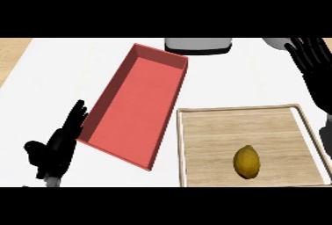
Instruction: Pick the lemon from the tray and place it in the cardboard box
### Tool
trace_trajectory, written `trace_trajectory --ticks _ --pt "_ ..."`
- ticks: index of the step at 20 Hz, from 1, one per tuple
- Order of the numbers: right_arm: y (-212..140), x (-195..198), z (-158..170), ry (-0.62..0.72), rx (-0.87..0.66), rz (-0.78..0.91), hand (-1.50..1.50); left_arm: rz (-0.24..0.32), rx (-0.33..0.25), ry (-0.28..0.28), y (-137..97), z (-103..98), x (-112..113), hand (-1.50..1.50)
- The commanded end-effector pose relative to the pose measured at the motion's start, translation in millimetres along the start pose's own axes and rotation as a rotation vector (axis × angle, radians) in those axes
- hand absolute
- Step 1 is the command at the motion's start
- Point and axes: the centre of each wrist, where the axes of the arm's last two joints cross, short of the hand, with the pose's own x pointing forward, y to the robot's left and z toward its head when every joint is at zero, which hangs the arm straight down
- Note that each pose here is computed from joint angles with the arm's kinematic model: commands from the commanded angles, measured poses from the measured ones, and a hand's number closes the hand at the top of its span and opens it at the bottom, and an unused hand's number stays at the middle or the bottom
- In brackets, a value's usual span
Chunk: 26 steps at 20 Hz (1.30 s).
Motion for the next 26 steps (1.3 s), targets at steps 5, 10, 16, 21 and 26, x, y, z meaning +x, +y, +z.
trace_trajectory --ticks 5,10,16,21,26 --pt "6 -59 77 0.200 -0.277 -0.178 -1.50 -0.358 0.316 0.003 99 -11 15 0.00" --pt "-3 -79 144 0.395 -0.018 0.480 -1.50 -0.401 0.347 0.073 106 -3 -5 0.00" --pt "30 -111 228 0.128 -0.261 0.074 -1.50 -0.411 0.328 0.061 109 -18 -3 0.00" --pt "-22 -98 250 0.170 -0.139 0.370 -1.50 -0.403 0.309 0.060 103 -28 3 0.00" --pt "-29 -70 220 0.338 0.053 0.581 -1.50 -0.422 0.287 0.050 110 -36 11 0.00"
